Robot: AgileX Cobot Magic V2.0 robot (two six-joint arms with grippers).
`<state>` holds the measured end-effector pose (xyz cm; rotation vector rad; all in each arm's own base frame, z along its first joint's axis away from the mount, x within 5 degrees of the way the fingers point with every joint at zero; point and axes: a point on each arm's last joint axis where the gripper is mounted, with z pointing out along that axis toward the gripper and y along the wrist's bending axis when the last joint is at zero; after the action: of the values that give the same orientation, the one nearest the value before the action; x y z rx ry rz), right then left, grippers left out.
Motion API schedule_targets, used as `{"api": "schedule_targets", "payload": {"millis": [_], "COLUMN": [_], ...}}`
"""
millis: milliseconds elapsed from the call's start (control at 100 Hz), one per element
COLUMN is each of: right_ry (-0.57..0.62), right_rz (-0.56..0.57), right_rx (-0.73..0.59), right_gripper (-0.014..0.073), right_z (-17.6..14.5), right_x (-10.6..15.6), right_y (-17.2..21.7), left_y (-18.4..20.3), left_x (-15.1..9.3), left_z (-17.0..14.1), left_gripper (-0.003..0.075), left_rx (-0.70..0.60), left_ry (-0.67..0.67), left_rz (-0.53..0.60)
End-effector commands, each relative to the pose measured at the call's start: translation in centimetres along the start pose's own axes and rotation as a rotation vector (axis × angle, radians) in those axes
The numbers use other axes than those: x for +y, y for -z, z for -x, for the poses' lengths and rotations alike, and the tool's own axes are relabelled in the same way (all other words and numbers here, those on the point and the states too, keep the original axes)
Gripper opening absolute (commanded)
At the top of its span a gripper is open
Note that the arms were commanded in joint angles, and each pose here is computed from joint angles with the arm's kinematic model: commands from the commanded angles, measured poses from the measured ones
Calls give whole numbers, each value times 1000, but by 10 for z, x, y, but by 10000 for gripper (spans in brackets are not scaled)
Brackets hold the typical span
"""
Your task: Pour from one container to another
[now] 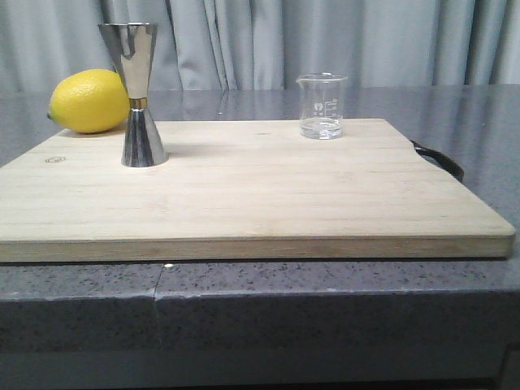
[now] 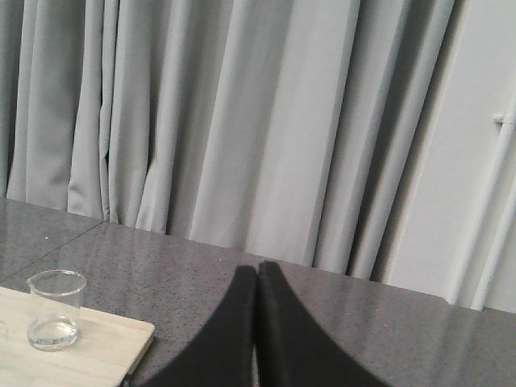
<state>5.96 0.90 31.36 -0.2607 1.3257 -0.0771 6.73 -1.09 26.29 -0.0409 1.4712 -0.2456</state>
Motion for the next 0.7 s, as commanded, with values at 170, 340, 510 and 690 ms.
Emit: {"api": "schedule_targets", "payload": {"millis": [170,340,510,690], "right_ry": [4,4,4,4], "right_rz": [18,18,18,18], "right_rx": [-46,-46,-46,-46], "right_gripper": [-75,-75,-75,-75], "right_z": [10,10,10,10], "right_x": [0,0,0,0], "right_y": [-1,-1,-1,-1], "left_y": [7,16,23,20], "left_x": [-2,4,10,15], "left_z": [6,-2,-22,-48], "left_gripper": [-20,-19,-20,-20], "left_rx": [1,63,52,26], "left_ry": [-114,-73,-69,-57], "left_rz": [-15,52,77,71]}}
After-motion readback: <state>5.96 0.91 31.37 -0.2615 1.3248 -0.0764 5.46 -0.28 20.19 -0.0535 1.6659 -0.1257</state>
